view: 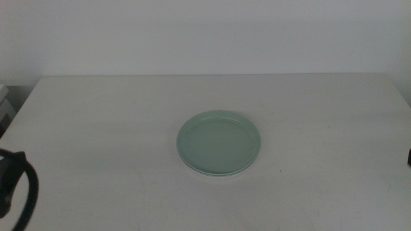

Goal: Stack the three bowls on top of each other.

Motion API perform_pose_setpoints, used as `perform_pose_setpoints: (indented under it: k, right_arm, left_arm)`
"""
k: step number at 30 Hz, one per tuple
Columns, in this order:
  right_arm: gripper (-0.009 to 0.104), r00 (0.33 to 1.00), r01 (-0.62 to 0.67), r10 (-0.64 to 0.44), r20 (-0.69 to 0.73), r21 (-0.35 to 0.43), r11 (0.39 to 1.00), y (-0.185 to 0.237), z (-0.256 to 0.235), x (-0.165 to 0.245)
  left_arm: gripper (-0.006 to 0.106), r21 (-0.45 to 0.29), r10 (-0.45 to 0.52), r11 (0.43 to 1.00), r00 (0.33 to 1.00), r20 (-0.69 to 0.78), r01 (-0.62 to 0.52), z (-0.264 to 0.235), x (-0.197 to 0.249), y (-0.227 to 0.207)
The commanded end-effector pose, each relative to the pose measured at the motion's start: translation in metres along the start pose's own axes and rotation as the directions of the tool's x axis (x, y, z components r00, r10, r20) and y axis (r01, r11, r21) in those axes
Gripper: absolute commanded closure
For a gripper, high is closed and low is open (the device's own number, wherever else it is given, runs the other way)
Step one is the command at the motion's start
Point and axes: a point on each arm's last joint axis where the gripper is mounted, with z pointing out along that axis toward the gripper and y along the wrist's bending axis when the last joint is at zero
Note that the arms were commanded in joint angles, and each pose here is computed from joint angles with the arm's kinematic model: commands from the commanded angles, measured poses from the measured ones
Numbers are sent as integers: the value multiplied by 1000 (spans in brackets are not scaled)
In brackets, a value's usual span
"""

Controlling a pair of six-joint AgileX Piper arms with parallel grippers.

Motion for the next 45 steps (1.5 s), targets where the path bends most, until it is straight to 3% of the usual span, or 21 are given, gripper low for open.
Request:
perform_pose_setpoints:
  k: [1,15,19,23,28,35,45]
  right_arm:
    - [40,997,7,-9,76,28,1000,-3,0,-5]
    - [40,1000,1,-2,20,27,1000,-4,8,10]
    - [40,994,29,-33,102,42,999,-3,-7,12]
    - [40,983,65,-79,166,89,994,-6,-7,36]
    - [40,987,53,-71,147,124,991,-10,0,83]
    - [40,980,25,-66,189,214,976,-15,3,131]
    - [40,980,37,-79,181,224,974,-15,3,135]
  left_arm:
    - [-5,17,-10,1000,995,95,9,-2,-10,-1]
    - [-5,13,-9,1000,998,64,8,1,-4,-1]
    - [-5,13,-10,1000,996,88,9,-6,9,0]
    - [-5,26,-25,999,994,102,22,-6,38,1]
    - [-5,32,-37,999,996,86,35,-2,84,2]
    - [-5,39,-41,999,989,143,36,0,112,3]
    - [-5,48,-39,998,987,155,32,7,123,2]
